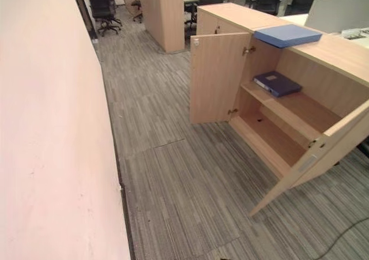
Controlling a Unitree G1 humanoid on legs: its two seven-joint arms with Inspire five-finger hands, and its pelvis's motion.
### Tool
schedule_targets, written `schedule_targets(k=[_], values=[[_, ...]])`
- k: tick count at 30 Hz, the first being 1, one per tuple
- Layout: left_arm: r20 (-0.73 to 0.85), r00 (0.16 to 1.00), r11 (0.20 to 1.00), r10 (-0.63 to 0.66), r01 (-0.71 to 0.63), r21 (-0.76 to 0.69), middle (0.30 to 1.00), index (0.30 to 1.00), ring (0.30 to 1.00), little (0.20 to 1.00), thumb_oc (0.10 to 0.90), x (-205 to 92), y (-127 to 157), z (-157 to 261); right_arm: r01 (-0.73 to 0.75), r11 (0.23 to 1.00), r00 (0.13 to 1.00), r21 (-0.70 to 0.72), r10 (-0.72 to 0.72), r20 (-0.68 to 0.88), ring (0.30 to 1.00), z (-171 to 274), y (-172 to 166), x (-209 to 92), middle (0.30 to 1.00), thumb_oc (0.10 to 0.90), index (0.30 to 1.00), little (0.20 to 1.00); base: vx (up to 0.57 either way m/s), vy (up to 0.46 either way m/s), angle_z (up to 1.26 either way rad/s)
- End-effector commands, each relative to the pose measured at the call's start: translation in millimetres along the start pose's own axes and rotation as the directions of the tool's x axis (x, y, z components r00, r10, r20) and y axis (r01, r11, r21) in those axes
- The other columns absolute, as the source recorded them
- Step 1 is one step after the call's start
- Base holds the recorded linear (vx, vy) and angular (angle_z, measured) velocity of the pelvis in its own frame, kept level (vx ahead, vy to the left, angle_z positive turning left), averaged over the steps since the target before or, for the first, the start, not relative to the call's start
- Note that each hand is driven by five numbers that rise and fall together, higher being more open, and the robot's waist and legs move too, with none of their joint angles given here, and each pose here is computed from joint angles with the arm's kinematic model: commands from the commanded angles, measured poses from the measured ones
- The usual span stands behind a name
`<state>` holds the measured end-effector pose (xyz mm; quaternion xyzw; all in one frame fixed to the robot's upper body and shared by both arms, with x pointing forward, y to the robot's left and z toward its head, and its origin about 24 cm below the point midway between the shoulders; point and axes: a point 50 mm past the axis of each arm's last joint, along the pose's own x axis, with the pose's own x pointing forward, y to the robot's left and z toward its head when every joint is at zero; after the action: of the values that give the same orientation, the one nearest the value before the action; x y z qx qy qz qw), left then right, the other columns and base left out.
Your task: Put the empty folder in the office cabinet
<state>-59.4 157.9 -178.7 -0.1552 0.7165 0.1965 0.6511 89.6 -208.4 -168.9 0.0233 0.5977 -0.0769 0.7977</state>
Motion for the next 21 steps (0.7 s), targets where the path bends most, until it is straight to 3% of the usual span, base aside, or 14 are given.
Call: schedule_targets(k=[1, 6, 12, 21], values=[[0.252, 0.955, 0.984, 0.156, -0.174, 0.048, 0.900, 0.900, 0.900, 0.900, 0.800, -12, 60, 84, -0.019, 0.999, 0.995, 0.039, 0.015, 0.101, 0.900, 28, 3, 0, 0.900, 0.800, 0.900, 0.900, 0.07, -0.075, -0.12], [0.259, 0.955, 0.984, 0.145, -0.166, 0.064, 0.900, 0.900, 0.900, 0.900, 0.800, -12, 57, 84, -0.015, 0.999, 0.988, 0.037, 0.009, 0.153, 0.900, 46, 2, 0, 0.900, 0.800, 0.900, 0.900, 0.25, -0.058, 0.04], [0.251, 0.955, 0.985, 0.157, -0.171, 0.037, 0.900, 0.900, 0.900, 0.900, 0.800, -12, 60, 81, 0.005, 0.999, 0.990, 0.040, -0.010, 0.142, 0.900, 41, -1, 0, 0.900, 0.800, 0.900, 0.900, 0.30, -0.095, 0.66], [0.310, 0.944, 0.986, 0.110, -0.142, 0.084, 0.900, 0.900, 0.900, 0.900, 0.800, -13, 40, 101, 0.049, 0.998, 0.990, 0.026, -0.052, 0.134, 0.900, 41, -14, -1, 0.900, 0.800, 0.900, 0.900, 0.22, -0.060, 0.12]])
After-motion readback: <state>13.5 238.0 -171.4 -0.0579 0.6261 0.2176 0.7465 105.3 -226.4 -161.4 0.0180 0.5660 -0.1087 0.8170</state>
